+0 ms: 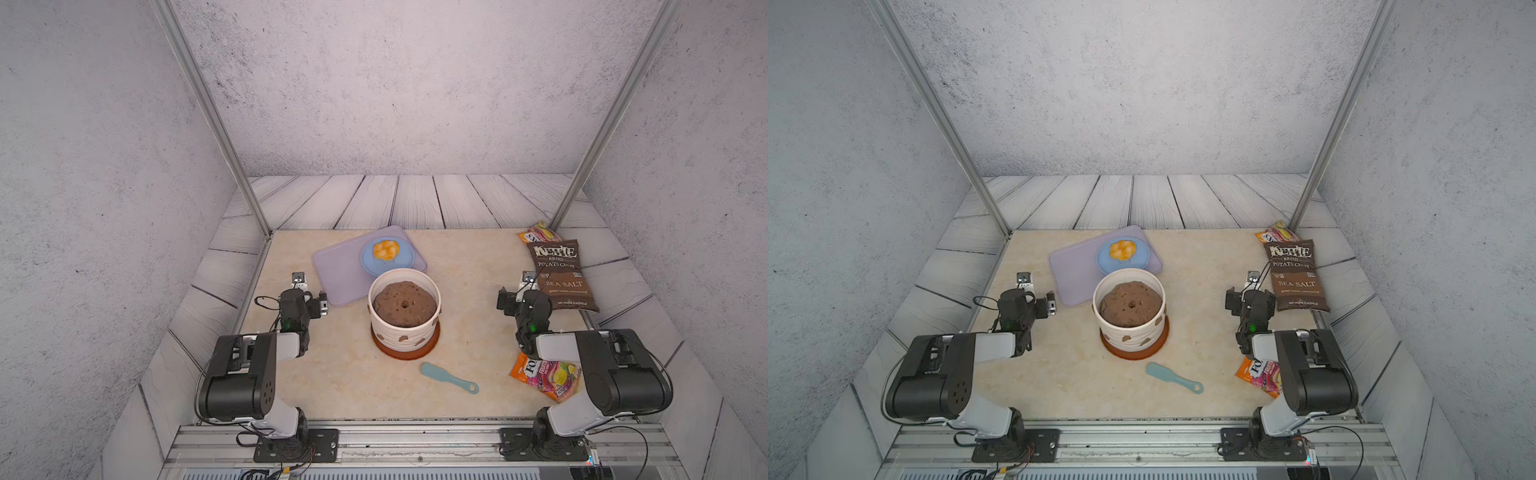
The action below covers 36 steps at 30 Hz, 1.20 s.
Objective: Scrub the dried mud off the ceramic pot
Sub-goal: Pick up the brush from the center of the board.
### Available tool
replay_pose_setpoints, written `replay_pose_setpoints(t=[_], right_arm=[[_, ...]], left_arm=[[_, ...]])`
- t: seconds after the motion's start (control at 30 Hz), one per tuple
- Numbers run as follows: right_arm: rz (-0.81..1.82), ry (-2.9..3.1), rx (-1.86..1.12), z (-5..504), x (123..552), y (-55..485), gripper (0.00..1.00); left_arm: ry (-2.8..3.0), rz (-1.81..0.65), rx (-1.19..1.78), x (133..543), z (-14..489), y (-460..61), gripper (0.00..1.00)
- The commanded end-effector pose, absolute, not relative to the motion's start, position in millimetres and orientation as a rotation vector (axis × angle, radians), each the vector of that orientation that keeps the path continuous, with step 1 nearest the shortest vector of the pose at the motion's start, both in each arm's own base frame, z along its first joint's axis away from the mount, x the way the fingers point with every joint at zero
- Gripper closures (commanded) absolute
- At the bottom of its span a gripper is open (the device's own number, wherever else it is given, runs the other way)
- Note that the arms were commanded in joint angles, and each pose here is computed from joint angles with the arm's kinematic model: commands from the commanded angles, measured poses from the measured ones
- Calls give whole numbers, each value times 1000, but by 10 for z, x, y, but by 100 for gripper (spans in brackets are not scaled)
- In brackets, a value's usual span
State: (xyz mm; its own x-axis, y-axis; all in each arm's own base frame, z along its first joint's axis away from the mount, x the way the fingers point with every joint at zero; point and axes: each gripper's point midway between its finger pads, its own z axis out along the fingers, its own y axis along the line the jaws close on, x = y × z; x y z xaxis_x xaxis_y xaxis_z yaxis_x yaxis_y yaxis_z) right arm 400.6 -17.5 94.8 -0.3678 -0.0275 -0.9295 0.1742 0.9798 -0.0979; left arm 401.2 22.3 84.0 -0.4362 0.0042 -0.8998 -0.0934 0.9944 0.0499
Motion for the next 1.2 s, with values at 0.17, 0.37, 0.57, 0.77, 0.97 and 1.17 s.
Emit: replay_pose_setpoints(t=[0.17, 0.37, 0.57, 0.77, 0.97, 1.17], right_arm=[[-202, 1939, 111, 913, 3999, -175, 1], [-222, 1935, 138, 976, 4003, -225, 1], [-211, 1938, 112, 978, 4011, -187, 1], [-141, 1917, 22, 1308, 3954, -38, 1], [115, 1996, -195, 1684, 3747, 433, 1], [360, 2043, -442, 2015, 3378, 872, 1]], left_arm=[[1973, 98, -67, 4067, 975, 216, 2], [1975, 105, -83, 4061, 1007, 236, 2], [1973, 138, -136, 4060, 1044, 318, 2], [1954, 136, -132, 3948, 1388, 310, 2], [2015, 19, -285, 3653, 1888, 273, 2], [2105, -223, -308, 3273, 2179, -66, 2]])
